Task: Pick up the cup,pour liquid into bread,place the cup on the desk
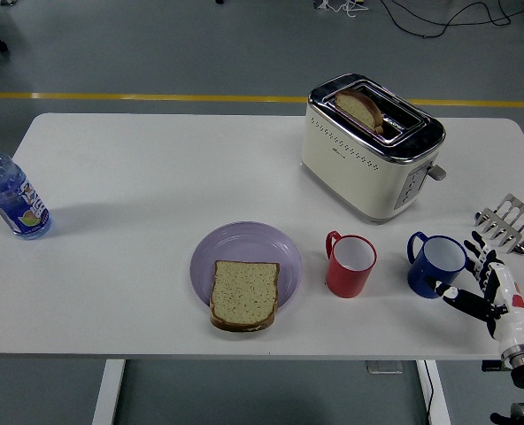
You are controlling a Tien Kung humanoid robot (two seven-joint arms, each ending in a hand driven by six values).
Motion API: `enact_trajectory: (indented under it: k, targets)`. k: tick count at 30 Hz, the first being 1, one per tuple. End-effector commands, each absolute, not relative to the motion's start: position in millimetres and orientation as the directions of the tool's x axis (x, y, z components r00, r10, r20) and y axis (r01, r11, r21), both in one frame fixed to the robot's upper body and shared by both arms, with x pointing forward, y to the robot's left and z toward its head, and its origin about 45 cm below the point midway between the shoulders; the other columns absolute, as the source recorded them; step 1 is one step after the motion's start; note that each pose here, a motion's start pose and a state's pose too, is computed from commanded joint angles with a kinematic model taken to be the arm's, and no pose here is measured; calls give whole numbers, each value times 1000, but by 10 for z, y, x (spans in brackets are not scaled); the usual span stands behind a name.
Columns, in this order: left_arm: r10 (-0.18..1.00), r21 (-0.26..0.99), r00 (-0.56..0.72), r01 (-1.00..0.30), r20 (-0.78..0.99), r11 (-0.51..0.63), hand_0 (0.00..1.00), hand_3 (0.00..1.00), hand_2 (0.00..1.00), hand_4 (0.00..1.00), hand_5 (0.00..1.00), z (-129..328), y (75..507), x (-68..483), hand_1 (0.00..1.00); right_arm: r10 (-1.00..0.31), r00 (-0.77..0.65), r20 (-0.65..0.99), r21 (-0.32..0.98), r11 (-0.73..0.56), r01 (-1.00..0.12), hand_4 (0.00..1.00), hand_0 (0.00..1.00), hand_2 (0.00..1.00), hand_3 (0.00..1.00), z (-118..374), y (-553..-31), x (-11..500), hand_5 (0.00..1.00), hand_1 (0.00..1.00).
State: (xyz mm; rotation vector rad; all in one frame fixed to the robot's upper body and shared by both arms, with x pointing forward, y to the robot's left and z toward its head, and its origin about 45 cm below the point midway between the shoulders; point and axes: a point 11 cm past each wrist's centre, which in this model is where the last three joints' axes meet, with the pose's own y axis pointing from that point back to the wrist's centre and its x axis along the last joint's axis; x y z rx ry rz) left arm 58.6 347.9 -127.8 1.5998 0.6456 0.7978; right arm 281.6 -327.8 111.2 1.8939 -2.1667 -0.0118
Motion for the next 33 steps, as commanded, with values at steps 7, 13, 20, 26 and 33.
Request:
enact_trajectory:
  k: [7, 13, 20, 26, 33]
  targets:
    - [781, 986, 607, -26, 147, -165, 669, 634, 740, 398, 998, -1273, 3466, 634, 737, -975, -124, 182, 184, 158, -970, 998, 939, 948, 998, 1038, -3255, 2870, 103, 868]
    - [781, 986, 608, -27, 145, -162, 669, 633, 740, 398, 998, -1273, 3453, 643, 738, -978, -137, 157, 184, 165, -969, 998, 934, 946, 998, 999, -3220, 2905, 103, 861]
    - [778, 986, 610, -35, 149, -161, 669, 633, 740, 398, 998, -1269, 3448, 677, 738, -978, -142, 151, 171, 168, -971, 998, 931, 946, 998, 986, -3156, 3000, 102, 857]
    - [781, 986, 606, -41, 151, -159, 669, 634, 739, 398, 998, -1267, 3441, 702, 738, -978, -140, 155, 168, 166, -972, 998, 926, 943, 997, 966, -3125, 3042, 107, 850]
    - [780, 987, 607, -43, 150, -156, 669, 633, 740, 398, 998, -1266, 3433, 716, 737, -978, -139, 157, 186, 167, -968, 998, 926, 941, 993, 901, -3125, 3052, 110, 850]
